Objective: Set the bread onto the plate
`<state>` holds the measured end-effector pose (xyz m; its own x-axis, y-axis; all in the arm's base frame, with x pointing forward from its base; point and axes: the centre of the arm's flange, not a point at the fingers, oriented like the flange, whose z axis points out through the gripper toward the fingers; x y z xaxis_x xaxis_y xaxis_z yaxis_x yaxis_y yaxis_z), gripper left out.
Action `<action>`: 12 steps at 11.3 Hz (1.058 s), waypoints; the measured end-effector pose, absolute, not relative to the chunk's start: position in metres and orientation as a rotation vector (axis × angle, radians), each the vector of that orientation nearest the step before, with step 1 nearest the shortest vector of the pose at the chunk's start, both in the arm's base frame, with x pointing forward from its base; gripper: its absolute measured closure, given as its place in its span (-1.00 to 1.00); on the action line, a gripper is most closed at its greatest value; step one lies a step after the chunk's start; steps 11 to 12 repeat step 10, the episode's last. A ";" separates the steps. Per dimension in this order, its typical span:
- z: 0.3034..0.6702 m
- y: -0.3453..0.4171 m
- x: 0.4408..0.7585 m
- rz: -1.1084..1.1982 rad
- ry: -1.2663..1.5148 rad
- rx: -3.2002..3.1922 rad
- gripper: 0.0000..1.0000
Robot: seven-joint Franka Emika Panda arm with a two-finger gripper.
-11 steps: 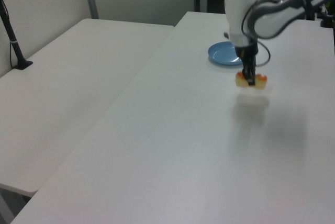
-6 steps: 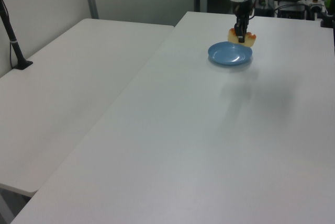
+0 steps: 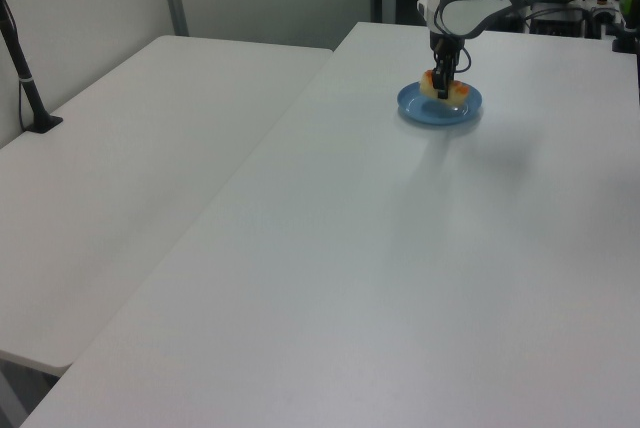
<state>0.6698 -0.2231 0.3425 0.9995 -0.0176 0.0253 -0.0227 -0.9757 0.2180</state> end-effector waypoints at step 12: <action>0.582 -0.122 0.583 -0.014 -0.372 2.951 -1.00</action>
